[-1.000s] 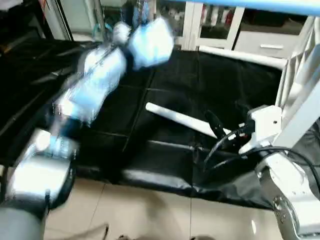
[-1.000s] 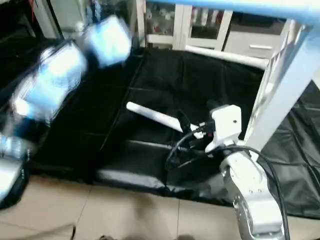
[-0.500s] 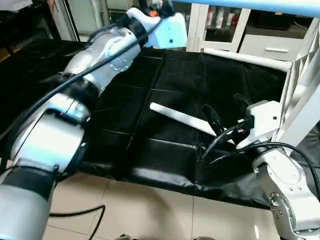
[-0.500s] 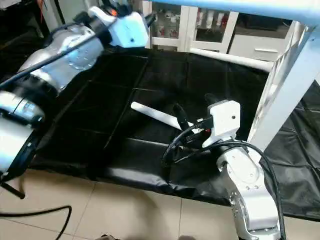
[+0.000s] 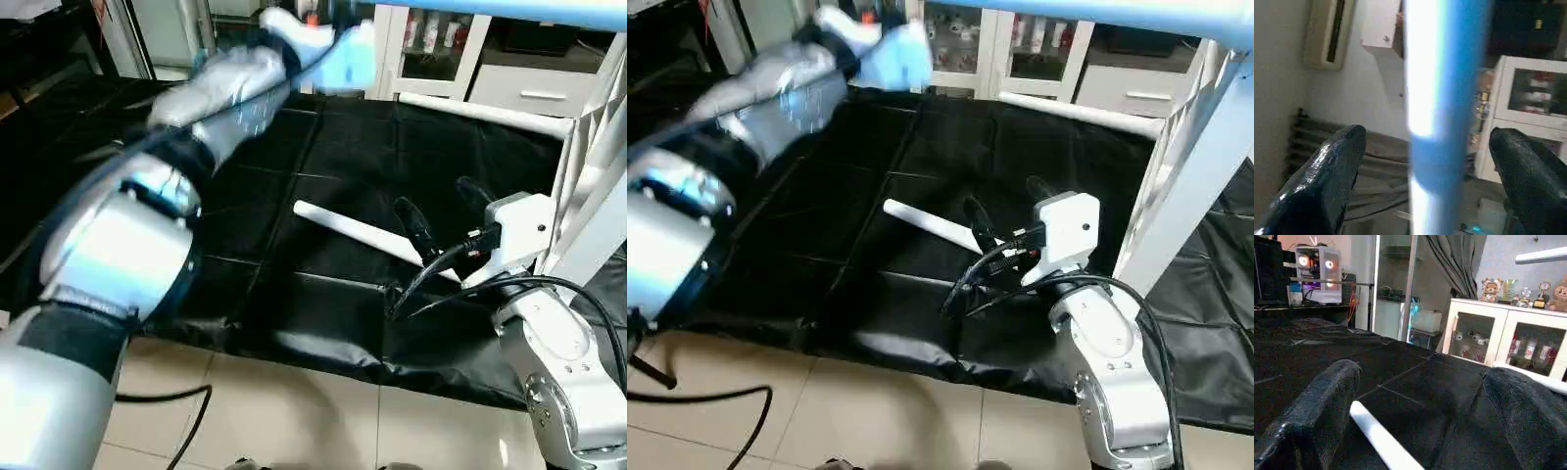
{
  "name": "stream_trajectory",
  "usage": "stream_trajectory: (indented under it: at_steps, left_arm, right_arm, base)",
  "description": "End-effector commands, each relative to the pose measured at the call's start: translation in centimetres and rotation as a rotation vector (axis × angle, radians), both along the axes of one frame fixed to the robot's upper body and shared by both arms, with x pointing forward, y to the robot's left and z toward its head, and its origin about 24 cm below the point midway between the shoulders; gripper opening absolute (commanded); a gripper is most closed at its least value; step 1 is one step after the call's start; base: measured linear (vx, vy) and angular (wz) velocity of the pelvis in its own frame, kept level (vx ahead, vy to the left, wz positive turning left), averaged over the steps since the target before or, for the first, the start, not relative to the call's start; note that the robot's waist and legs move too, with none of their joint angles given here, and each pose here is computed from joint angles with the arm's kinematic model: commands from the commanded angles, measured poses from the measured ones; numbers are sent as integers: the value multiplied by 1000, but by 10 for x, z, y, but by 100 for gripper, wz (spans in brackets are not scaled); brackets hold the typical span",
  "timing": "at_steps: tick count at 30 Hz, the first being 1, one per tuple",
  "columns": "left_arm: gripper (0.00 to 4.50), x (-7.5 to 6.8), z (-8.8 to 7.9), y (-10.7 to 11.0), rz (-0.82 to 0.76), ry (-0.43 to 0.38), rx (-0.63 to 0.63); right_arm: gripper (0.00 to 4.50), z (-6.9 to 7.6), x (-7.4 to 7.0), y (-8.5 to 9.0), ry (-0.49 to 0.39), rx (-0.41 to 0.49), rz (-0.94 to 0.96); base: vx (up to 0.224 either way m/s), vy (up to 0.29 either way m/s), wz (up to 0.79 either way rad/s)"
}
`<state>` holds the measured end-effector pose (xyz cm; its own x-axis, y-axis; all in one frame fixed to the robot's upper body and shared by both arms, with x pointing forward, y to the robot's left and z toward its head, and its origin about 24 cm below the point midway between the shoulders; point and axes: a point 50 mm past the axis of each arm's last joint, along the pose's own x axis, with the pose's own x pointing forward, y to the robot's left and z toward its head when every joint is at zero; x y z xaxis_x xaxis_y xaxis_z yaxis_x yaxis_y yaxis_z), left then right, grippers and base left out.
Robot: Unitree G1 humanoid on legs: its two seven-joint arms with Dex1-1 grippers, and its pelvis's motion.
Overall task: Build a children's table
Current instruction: Flip table
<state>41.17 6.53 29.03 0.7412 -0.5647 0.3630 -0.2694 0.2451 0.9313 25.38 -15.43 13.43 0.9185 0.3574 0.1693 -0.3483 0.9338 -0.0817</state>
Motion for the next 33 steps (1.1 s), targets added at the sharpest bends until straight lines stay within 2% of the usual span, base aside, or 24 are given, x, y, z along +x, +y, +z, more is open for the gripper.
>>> stream_trajectory:
  at_steps: [1, 2, 5, 8, 10, 11, 14, 26, 33]
  left_arm:
    - [449, 1, 4, 1, 22, -2, -24]
    - [421, 1, 5, 1, 23, -3, -31]
    - [411, 2, 6, 0, 25, 3, -39]
    - [366, 2, 6, -1, 30, 4, -36]
    - [362, 2, 6, -1, 30, 4, -35]
    - [338, 2, 6, -1, 32, 5, -31]
    - [327, 3, 6, -2, 44, 13, -14]
    - [222, 4, 8, -2, 64, 28, 5]
    - [160, 5, 4, 0, 70, 58, 27]
  right_arm:
    - [450, 7, -3, 2, -46, -11, 0]
    - [450, 7, -3, 2, -49, -13, -2]
    - [450, 8, -3, 2, -55, -17, -6]
    - [450, 8, -4, 3, -57, -17, -5]
    - [450, 8, -4, 3, -58, -18, -5]
    - [450, 8, -4, 3, -59, -18, -4]
    - [450, 8, -4, 3, -65, -21, -4]
    - [450, 9, -4, 3, -77, -29, -10]
    - [450, 9, -4, 4, -82, -38, -6]
  base:
    - [0, 0, 0]
    - [0, 0, 0]
    - [0, 0, 0]
    - [0, 0, 0]
    - [0, 0, 0]
    - [0, 0, 0]
    - [0, 0, 0]
    - [0, 0, 0]
    - [0, 0, 0]
